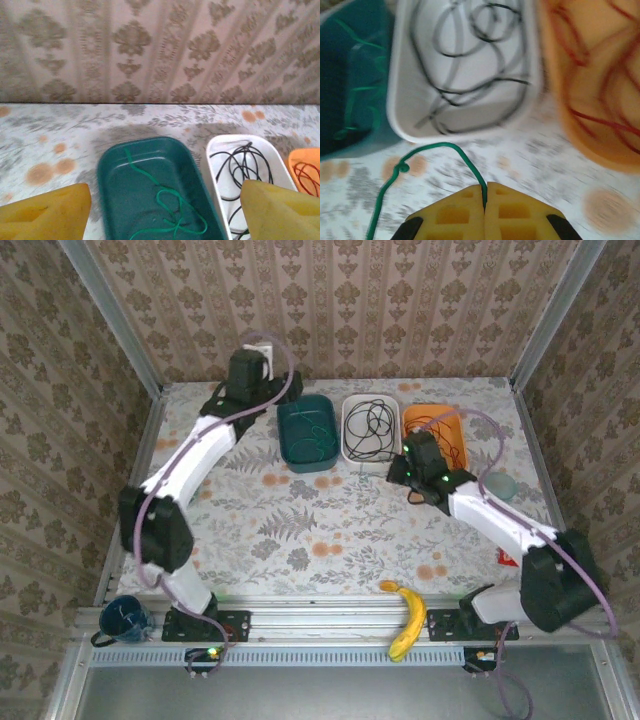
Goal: Untangle the cables
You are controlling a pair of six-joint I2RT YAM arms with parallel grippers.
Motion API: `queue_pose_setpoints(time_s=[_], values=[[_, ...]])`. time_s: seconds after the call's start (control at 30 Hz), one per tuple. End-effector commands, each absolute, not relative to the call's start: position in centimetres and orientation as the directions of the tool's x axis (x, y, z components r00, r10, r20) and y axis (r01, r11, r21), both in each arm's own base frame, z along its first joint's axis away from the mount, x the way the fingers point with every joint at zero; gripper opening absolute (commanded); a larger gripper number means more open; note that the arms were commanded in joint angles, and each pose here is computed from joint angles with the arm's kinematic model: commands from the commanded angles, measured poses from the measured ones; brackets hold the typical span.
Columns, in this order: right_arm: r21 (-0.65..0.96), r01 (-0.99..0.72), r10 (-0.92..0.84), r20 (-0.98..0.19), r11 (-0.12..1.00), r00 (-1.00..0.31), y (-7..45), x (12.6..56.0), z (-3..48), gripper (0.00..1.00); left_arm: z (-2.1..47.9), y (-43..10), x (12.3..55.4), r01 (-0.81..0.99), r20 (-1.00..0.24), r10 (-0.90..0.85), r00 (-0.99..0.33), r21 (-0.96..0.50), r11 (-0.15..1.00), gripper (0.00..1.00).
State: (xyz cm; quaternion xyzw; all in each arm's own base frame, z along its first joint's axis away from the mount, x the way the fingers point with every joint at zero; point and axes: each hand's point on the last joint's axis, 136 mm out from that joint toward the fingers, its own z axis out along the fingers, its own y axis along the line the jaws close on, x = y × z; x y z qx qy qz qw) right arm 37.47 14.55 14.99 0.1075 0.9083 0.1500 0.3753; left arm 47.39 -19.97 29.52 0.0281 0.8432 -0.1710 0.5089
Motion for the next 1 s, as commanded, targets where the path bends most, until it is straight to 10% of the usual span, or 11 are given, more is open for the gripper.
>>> queue_pose_setpoints(time_s=[0.0, 0.27, 0.47, 0.87, 0.97], values=[[0.389, -0.043, 0.235, -0.637, 0.92, -0.734, 19.2, 40.2, 15.5, 0.07, 23.1, -14.8, 44.9, -0.024, -0.821, -0.198, -0.536, -0.22, 0.975, 0.79], [0.413, -0.121, 0.152, -0.569, 0.902, -0.808, 26.2, 47.9, 13.3, 0.08, 15.2, -8.6, 35.9, -0.262, -0.728, -0.331, -0.601, -0.212, 0.942, 0.79], [0.414, -0.154, 0.146, -0.607, 0.897, -0.781, 27.4, 50.1, 15.0, 0.41, 15.2, -6.7, 34.5, -0.329, -0.736, -0.352, -0.579, -0.184, 0.926, 0.8], [0.247, 0.052, 0.242, -0.848, 0.968, -0.472, 13.0, 41.3, 20.2, 0.5, 19.0, -1.1, 33.4, -0.448, -0.867, -0.151, -0.476, 0.091, 0.889, 1.0], [0.116, 0.165, 0.166, -0.928, 0.98, -0.333, 7.4, 37.0, 20.5, 0.85, 19.9, 0.8, 32.4, -0.463, -0.9, -0.02, -0.435, 0.204, 0.863, 1.0]])
